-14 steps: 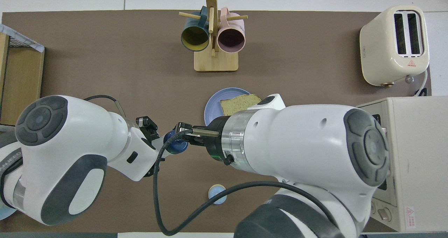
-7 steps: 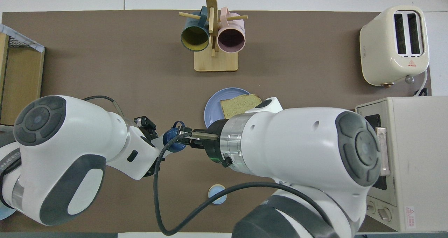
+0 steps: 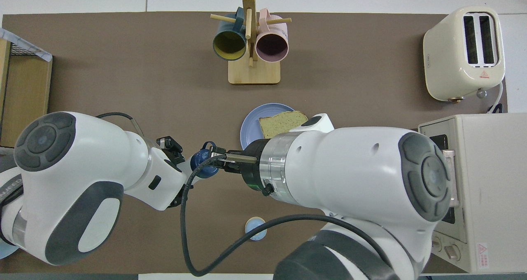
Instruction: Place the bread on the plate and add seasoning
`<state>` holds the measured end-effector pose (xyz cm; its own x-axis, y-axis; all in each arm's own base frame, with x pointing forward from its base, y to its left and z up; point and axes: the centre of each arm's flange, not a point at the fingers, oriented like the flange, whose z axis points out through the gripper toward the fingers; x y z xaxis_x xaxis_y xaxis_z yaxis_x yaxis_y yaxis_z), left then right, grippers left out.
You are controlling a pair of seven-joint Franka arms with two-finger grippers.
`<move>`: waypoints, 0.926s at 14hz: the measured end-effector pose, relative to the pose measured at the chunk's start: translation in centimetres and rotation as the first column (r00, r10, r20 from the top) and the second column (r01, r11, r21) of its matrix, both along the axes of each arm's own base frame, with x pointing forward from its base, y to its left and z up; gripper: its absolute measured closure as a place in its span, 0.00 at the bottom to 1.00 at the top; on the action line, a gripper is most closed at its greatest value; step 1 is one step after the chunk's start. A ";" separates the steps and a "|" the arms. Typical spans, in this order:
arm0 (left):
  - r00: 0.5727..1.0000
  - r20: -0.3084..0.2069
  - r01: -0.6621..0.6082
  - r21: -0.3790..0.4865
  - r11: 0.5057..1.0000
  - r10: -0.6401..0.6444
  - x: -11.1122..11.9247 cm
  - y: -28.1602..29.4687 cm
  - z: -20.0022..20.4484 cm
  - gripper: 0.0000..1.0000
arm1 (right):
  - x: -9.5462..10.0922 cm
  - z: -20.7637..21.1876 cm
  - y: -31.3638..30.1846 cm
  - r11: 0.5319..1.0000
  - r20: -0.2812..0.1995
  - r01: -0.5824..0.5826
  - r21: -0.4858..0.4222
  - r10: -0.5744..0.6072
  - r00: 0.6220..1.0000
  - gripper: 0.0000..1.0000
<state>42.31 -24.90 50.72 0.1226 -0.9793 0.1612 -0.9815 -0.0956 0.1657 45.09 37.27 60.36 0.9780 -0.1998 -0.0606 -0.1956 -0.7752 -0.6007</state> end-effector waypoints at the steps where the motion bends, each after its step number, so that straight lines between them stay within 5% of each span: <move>1: 1.000 0.000 0.000 0.000 1.000 0.000 0.0 0.0 0.0 0.51 | 0.1 0.0 0.0 1.000 0.006 0.005 0.004 -0.005 1.000 0.67; 13: 1.000 -0.001 -0.006 0.001 1.000 0.006 0.0 0.0 0.0 0.51 | 0.2 -0.2 0.1 1.000 0.022 0.017 0.012 -0.018 1.000 0.78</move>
